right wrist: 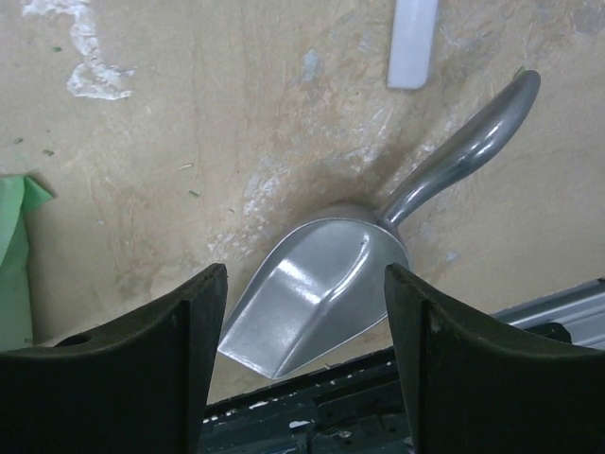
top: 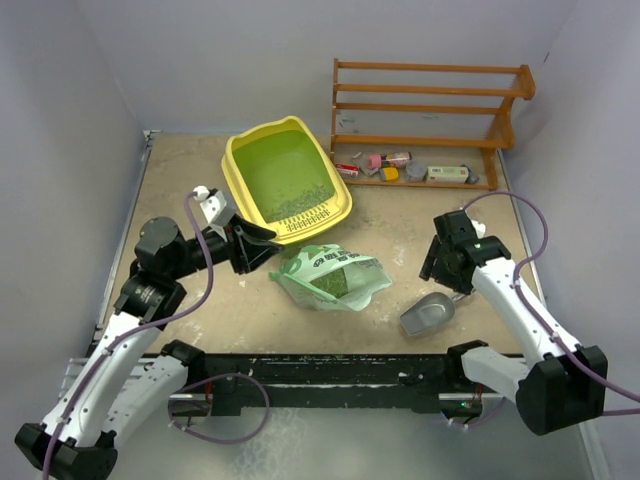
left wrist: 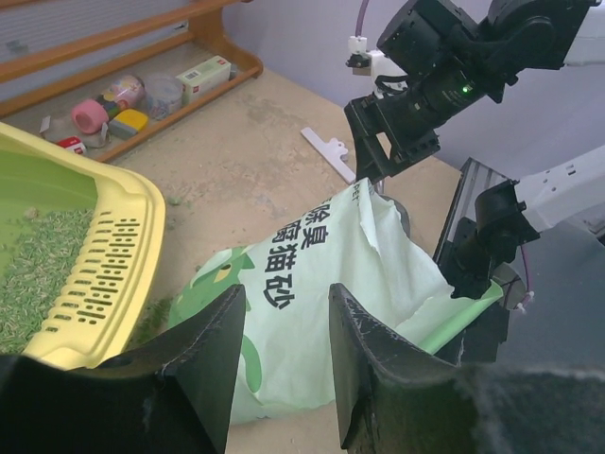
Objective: Fill the litter box with clean litter
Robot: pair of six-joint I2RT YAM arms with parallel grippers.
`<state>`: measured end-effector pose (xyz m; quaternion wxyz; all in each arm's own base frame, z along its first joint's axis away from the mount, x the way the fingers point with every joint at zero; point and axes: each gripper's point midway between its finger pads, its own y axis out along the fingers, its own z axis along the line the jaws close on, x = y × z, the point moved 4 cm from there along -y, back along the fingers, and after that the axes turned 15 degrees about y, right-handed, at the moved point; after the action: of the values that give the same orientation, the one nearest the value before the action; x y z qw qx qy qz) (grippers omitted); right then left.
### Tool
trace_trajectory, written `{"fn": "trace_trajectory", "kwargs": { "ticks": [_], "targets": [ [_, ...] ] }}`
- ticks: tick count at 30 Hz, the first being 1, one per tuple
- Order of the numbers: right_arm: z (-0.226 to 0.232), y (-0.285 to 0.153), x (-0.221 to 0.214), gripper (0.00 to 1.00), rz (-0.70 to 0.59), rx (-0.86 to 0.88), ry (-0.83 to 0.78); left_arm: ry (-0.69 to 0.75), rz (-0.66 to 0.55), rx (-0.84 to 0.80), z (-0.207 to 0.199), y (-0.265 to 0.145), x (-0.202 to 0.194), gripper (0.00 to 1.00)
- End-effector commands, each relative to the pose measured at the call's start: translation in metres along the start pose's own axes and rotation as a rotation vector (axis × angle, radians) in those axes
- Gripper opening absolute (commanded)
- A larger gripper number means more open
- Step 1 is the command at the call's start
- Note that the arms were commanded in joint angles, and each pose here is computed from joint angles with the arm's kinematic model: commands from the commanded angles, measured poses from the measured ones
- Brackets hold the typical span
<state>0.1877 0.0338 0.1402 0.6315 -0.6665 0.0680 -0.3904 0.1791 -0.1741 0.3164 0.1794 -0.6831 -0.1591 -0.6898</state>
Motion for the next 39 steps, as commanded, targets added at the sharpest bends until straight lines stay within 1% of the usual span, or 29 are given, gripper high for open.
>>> {"fn": "trace_trajectory", "kwargs": {
  "ticks": [1, 5, 7, 9, 15, 24, 25, 27, 31, 34, 35, 37, 39],
  "targets": [
    [-0.001, 0.008, 0.007, 0.69, -0.004, 0.025, 0.017, 0.019, -0.009, -0.001, 0.000, -0.001, 0.004, 0.45],
    [-0.003, 0.012, 0.009, 0.66, 0.017, 0.034, 0.047, 0.017, -0.016, -0.009, -0.001, -0.001, 0.005, 0.45],
    [0.002, 0.011, 0.003, 0.63, 0.076, 0.070, 0.060, 0.015, -0.015, -0.010, -0.002, -0.001, 0.005, 0.45],
    [0.007, 0.013, -0.008, 0.57, 0.145, 0.103, 0.074, 0.013, -0.019, -0.019, -0.003, -0.001, 0.005, 0.45],
    [0.004, 0.035, -0.033, 0.56, 0.229, 0.094, 0.111, 0.012, -0.024, -0.021, -0.004, -0.002, 0.005, 0.45],
    [0.003, 0.052, -0.034, 0.56, 0.207, 0.068, 0.120, 0.005, -0.019, -0.021, -0.004, -0.002, 0.003, 0.45],
    [0.004, 0.054, -0.033, 0.54, 0.205, 0.070, 0.119, 0.004, -0.018, -0.021, -0.004, -0.002, 0.003, 0.46],
    [0.006, 0.057, -0.031, 0.48, 0.199, 0.065, 0.113, 0.001, -0.016, -0.033, -0.006, -0.002, 0.002, 0.47],
    [0.007, 0.063, -0.030, 0.44, 0.209, 0.047, 0.093, 0.008, -0.023, -0.049, -0.009, -0.003, 0.002, 0.49],
    [0.008, 0.067, -0.031, 0.37, 0.216, 0.049, 0.084, 0.023, -0.031, -0.066, -0.011, -0.004, 0.004, 0.49],
    [0.008, 0.068, -0.031, 0.32, 0.214, 0.047, 0.083, 0.030, -0.036, -0.070, -0.012, -0.004, 0.005, 0.49],
    [0.008, 0.066, -0.031, 0.20, 0.212, 0.055, 0.083, 0.037, -0.044, -0.075, -0.013, -0.005, 0.007, 0.50],
    [0.009, 0.061, -0.028, 0.05, 0.199, 0.073, 0.085, 0.035, -0.047, -0.077, -0.013, -0.005, 0.007, 0.49]
  ]
}}
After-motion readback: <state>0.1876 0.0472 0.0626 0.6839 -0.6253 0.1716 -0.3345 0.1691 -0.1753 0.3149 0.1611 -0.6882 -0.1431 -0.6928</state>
